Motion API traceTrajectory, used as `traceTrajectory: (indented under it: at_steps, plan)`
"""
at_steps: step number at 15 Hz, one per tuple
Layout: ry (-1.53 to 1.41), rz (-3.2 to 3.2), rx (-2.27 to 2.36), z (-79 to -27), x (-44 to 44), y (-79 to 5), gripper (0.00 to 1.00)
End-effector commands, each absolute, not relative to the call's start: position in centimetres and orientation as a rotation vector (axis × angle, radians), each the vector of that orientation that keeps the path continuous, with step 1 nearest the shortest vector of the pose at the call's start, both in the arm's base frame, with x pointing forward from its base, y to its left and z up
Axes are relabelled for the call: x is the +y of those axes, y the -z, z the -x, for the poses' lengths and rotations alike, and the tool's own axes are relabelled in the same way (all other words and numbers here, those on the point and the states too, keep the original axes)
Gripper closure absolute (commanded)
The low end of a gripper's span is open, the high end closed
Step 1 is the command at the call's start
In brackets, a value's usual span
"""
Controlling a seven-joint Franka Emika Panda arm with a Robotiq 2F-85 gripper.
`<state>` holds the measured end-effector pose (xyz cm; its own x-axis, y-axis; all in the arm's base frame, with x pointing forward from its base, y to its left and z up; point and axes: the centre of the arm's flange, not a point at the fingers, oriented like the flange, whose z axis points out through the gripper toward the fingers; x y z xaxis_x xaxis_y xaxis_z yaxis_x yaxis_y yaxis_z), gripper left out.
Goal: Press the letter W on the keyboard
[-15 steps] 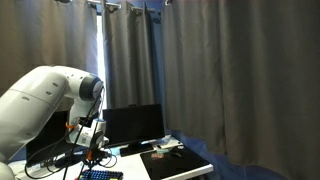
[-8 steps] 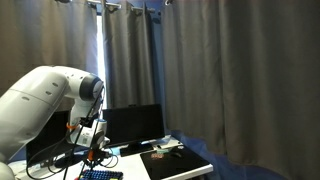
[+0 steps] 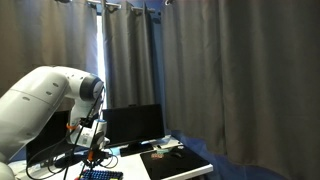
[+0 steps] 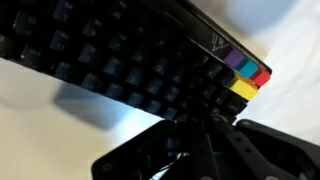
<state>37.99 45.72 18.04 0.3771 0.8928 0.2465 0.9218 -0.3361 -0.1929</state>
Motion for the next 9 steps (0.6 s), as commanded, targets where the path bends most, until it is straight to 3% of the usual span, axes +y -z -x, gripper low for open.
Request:
traceTrajectory:
  at_steps: [1,9]
  plan:
    - [0.165,2.326,-1.614,-37.73,45.86,-17.46,1.00]
    - [0.195,2.319,-1.611,-37.77,46.00,-17.23,1.00]
